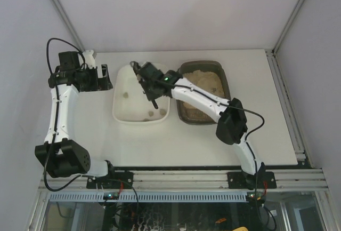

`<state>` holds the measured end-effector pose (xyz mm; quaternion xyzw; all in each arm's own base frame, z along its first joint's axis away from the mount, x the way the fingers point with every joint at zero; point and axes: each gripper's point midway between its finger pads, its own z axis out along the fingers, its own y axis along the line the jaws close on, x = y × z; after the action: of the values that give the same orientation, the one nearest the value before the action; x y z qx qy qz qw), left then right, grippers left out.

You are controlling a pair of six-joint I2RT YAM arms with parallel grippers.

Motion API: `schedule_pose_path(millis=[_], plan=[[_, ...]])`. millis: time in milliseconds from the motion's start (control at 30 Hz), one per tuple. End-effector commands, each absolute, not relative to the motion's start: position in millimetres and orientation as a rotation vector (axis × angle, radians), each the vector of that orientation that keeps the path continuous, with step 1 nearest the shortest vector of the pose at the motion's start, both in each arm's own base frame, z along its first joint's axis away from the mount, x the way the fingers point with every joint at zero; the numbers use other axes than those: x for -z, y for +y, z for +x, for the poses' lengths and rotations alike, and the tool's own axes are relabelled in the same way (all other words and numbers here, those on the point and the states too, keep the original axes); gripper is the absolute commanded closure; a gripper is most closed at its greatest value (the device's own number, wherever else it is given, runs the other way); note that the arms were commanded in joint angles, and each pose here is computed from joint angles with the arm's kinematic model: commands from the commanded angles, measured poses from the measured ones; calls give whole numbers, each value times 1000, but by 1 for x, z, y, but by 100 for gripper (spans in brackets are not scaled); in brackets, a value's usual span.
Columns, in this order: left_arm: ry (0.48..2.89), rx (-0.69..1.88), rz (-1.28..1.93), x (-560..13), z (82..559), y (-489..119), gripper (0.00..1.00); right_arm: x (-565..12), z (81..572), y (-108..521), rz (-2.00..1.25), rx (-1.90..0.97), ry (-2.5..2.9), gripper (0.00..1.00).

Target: Clean the litter box

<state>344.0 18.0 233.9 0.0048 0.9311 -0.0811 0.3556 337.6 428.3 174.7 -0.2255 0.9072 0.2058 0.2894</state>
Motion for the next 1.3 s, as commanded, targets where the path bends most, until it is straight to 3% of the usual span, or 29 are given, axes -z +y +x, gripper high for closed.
schedule_pose_path(millis=[0, 100, 300, 533, 667, 833, 1033, 1133, 1267], plan=[[2316, 144, -96, -256, 341, 26, 0, -154, 344, 374, -794, 269, 2275, 100], [2293, 88, -154, -257, 336, 34, 0, -148, 343, 371, -829, 438, 2202, 100], [2289, 74, -176, -255, 330, 36, 0, -155, 340, 372, -799, 450, 2169, 100], [2273, 24, -206, -255, 323, 42, 0, -183, 338, 371, -680, 337, 2170, 100], [2293, 16, -157, -252, 323, 36, 0, -225, 336, 371, -509, 49, 2180, 100], [2353, 90, 79, -248, 322, -14, 0, -256, 338, 355, -328, -359, 2209, 100], [2289, 221, 113, -280, 334, -79, 0, -282, 335, 296, -36, -737, 2162, 100], [2282, 286, 37, -287, 340, -121, 0, -286, 337, 243, 145, -769, 2131, 100], [2246, 656, -126, -283, 349, -192, 0, -307, 331, 183, 295, -722, 2064, 100]])
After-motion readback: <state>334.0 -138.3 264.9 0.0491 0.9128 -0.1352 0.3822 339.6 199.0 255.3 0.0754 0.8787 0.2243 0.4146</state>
